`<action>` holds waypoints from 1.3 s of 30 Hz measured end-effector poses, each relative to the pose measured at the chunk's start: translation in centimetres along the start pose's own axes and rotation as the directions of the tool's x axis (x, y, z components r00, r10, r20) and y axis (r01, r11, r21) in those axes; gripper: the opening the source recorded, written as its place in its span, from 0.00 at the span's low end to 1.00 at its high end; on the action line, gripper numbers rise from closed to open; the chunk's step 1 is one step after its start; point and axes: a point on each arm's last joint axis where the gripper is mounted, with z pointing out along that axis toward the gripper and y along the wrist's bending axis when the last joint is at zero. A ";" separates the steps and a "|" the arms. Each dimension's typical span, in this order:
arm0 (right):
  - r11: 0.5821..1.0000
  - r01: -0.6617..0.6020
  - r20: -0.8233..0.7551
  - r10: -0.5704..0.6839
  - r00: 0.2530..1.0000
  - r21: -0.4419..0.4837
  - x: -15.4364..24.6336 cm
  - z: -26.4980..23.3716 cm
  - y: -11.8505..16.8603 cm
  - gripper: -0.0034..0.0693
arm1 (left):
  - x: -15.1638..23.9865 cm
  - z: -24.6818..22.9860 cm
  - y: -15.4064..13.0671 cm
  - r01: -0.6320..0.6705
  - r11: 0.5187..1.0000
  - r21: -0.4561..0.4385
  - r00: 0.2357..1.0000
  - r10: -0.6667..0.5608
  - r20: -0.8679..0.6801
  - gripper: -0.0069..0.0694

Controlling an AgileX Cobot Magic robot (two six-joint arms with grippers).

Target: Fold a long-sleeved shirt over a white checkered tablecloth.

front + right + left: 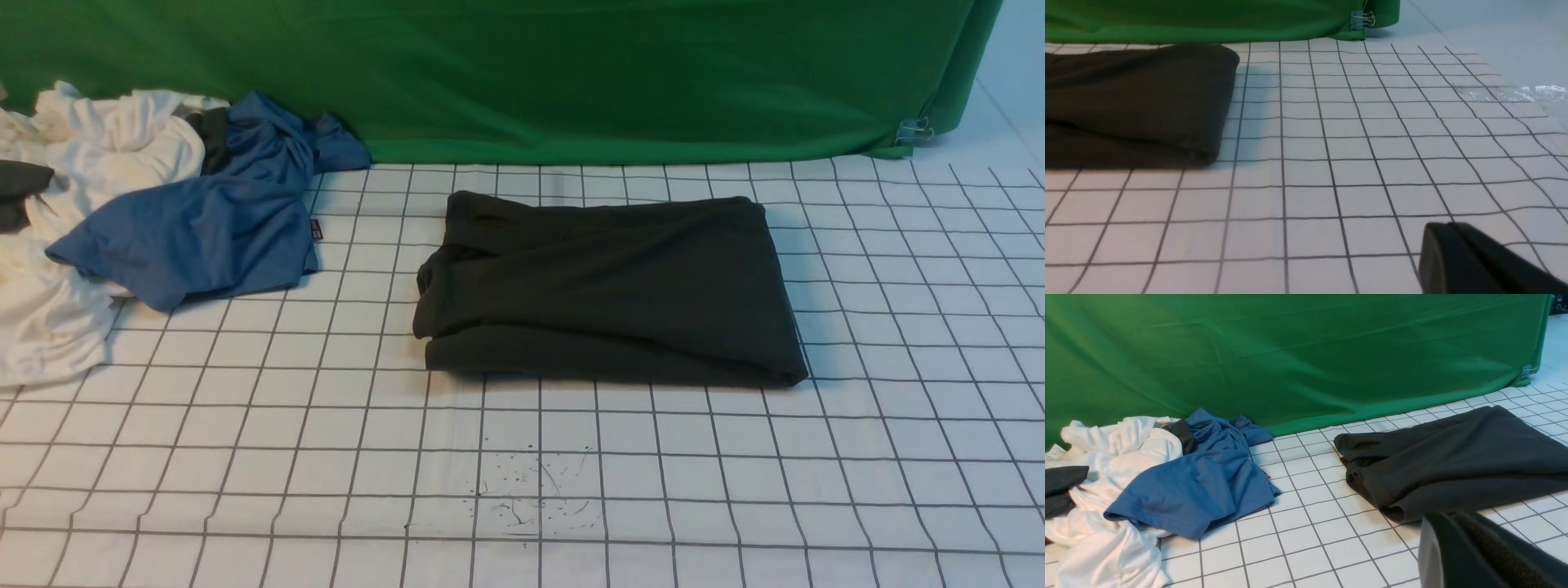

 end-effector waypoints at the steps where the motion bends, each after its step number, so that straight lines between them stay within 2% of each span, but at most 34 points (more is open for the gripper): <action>1: 1.000 -0.001 0.000 0.001 1.000 -0.001 0.0 0.0 0.0 0.06 | 0.0 0.0 0.0 0.000 1.000 0.000 1.000 0.000 0.000 0.05; 39: 1.000 -0.018 0.000 0.018 1.000 0.000 0.0 0.0 0.0 0.10 | 0.0 0.0 0.0 0.000 1.000 0.000 1.000 0.000 0.000 0.05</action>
